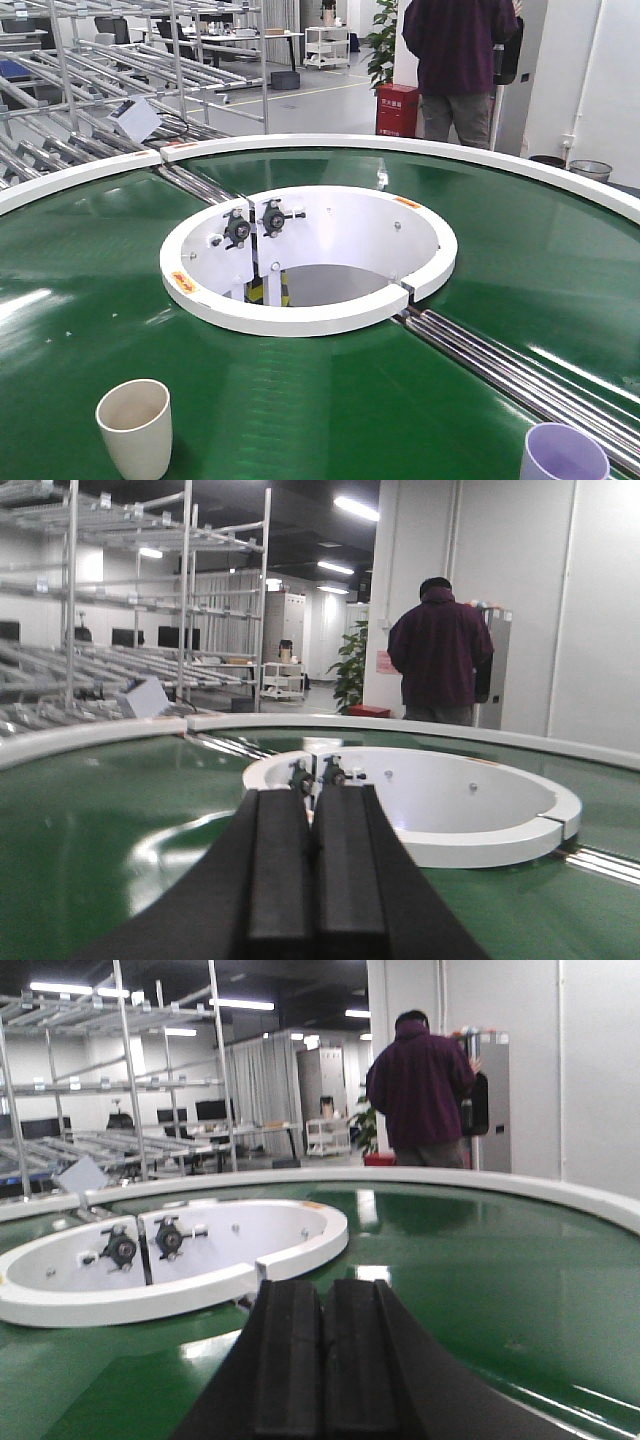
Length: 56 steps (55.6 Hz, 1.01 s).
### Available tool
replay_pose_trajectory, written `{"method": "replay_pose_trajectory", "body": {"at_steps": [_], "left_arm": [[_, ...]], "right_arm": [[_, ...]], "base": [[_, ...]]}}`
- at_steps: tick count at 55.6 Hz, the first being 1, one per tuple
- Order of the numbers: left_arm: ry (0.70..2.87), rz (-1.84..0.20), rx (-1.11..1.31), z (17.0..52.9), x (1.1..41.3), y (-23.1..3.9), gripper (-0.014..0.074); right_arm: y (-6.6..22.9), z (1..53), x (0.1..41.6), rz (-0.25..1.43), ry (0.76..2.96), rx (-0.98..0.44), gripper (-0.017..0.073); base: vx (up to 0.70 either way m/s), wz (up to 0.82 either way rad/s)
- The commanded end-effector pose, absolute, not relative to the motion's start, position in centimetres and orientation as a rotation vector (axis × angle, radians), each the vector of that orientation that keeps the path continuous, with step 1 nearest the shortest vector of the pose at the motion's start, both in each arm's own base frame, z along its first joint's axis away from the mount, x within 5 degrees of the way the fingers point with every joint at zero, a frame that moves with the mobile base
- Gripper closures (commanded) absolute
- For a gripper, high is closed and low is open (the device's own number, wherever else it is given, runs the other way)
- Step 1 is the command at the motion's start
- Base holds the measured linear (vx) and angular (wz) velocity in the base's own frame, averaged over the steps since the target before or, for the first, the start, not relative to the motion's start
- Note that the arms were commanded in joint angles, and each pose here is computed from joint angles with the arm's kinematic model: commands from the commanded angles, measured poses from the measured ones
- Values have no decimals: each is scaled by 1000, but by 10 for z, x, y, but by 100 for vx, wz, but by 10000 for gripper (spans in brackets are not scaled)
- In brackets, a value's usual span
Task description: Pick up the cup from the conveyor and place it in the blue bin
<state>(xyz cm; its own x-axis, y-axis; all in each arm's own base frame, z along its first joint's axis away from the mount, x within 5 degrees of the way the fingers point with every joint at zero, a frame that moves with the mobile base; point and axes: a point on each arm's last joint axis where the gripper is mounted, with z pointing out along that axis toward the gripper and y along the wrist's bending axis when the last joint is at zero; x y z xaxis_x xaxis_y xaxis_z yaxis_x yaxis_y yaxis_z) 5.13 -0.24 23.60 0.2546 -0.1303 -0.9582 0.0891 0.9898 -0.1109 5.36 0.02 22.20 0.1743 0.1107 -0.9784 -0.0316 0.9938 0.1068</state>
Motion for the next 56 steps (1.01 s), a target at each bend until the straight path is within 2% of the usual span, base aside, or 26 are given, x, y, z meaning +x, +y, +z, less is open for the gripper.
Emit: {"method": "replay_pose_trajectory", "body": {"at_steps": [1, 8, 15, 25, 32, 38, 44, 51, 56], "left_arm": [[1181, -60, 43, 281, 38, -2, 596], [1307, -4, 104, 315, 37, -3, 594], [1410, 17, 127, 339, 52, -4, 578], [1602, 16, 144, 328, 90, -7, 530], [1724, 15, 155, 316, 112, -9, 435], [1797, 14, 161, 307, 126, -10, 288], [1851, 13, 165, 300, 135, -11, 171], [1907, -63, 87, 290, 143, -13, 143], [1971, -81, 70, 285, 152, -14, 143]], "right_arm": [[0, 265, 45, 78, 1277, 46, 568], [2, 303, 47, 84, 1350, 19, 568], [3, 314, 66, 75, 1454, 7, 568], [4, 297, 103, 79, 1655, 20, 559], [4, 286, 121, 76, 1743, 27, 519], [4, 281, 130, 77, 1780, 33, 428], [4, 278, 134, 76, 1800, 34, 286], [4, 277, 135, 75, 1807, 35, 118], [4, 278, 135, 74, 1797, 36, 45]], "base": [[0, 0], [0, 0], [0, 0], [0, 0], [0, 0], [0, 0], [0, 0], [0, 0], [0, 0]]}}
